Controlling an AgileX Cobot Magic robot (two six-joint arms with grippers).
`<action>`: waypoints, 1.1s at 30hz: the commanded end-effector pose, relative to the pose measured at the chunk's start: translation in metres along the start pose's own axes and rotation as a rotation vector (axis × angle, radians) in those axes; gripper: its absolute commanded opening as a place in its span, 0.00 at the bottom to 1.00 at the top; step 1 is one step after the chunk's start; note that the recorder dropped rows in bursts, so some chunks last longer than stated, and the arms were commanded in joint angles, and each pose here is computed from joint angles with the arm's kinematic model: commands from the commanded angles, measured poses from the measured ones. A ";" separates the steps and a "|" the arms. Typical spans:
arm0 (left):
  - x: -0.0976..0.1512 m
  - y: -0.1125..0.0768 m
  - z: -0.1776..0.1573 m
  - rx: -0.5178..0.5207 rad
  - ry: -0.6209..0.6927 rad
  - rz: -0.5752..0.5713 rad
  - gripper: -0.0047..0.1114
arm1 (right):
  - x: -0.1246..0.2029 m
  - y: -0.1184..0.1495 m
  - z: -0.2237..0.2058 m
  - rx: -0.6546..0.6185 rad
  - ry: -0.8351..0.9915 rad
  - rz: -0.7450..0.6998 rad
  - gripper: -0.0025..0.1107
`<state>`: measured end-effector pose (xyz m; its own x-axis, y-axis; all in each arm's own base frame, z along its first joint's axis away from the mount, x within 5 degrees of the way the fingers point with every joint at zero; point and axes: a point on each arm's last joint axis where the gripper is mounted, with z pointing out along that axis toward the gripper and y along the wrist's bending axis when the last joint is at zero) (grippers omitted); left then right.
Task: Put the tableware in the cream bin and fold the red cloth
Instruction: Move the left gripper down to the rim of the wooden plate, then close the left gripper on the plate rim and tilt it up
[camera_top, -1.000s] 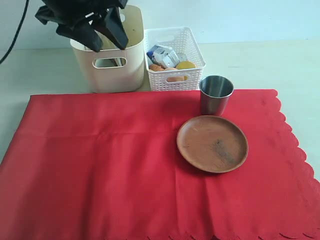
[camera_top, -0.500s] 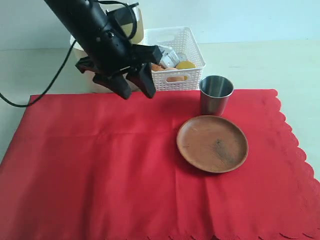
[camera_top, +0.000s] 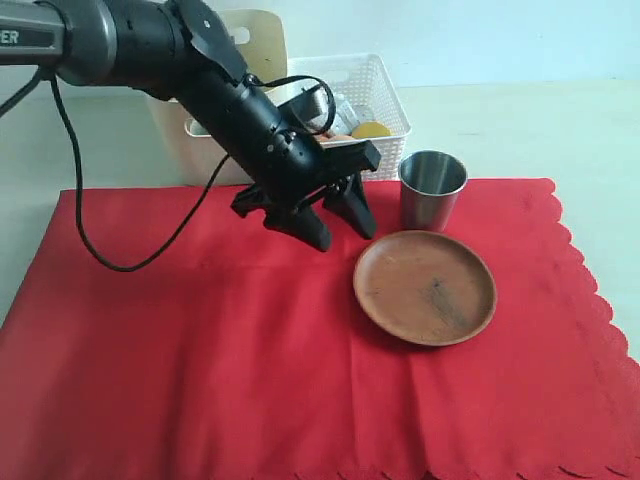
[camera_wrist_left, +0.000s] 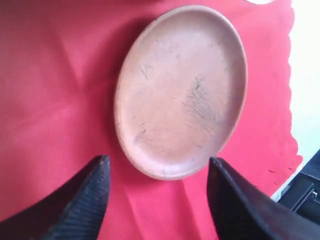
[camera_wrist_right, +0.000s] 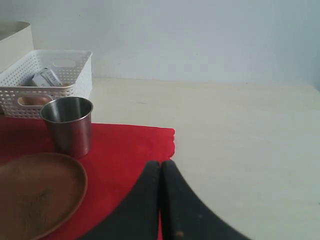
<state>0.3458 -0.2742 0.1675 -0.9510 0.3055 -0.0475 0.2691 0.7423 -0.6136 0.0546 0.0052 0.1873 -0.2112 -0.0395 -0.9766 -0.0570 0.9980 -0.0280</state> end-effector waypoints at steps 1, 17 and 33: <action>-0.003 0.008 0.018 0.036 0.011 -0.032 0.53 | 0.000 0.000 0.000 0.004 -0.012 0.009 0.02; -0.009 0.016 0.036 0.092 -0.028 -0.009 0.53 | 0.000 0.000 0.000 0.005 -0.014 0.008 0.02; -0.005 0.023 0.058 0.115 0.030 -0.024 0.53 | -0.001 -0.001 0.000 0.008 -0.026 0.008 0.02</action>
<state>0.3517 -0.2877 0.1062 -0.9579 0.2870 0.0054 0.2052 0.6979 -0.6861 0.0548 0.0052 0.1881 -0.2031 -0.0317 -0.9786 -0.0555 0.9982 -0.0208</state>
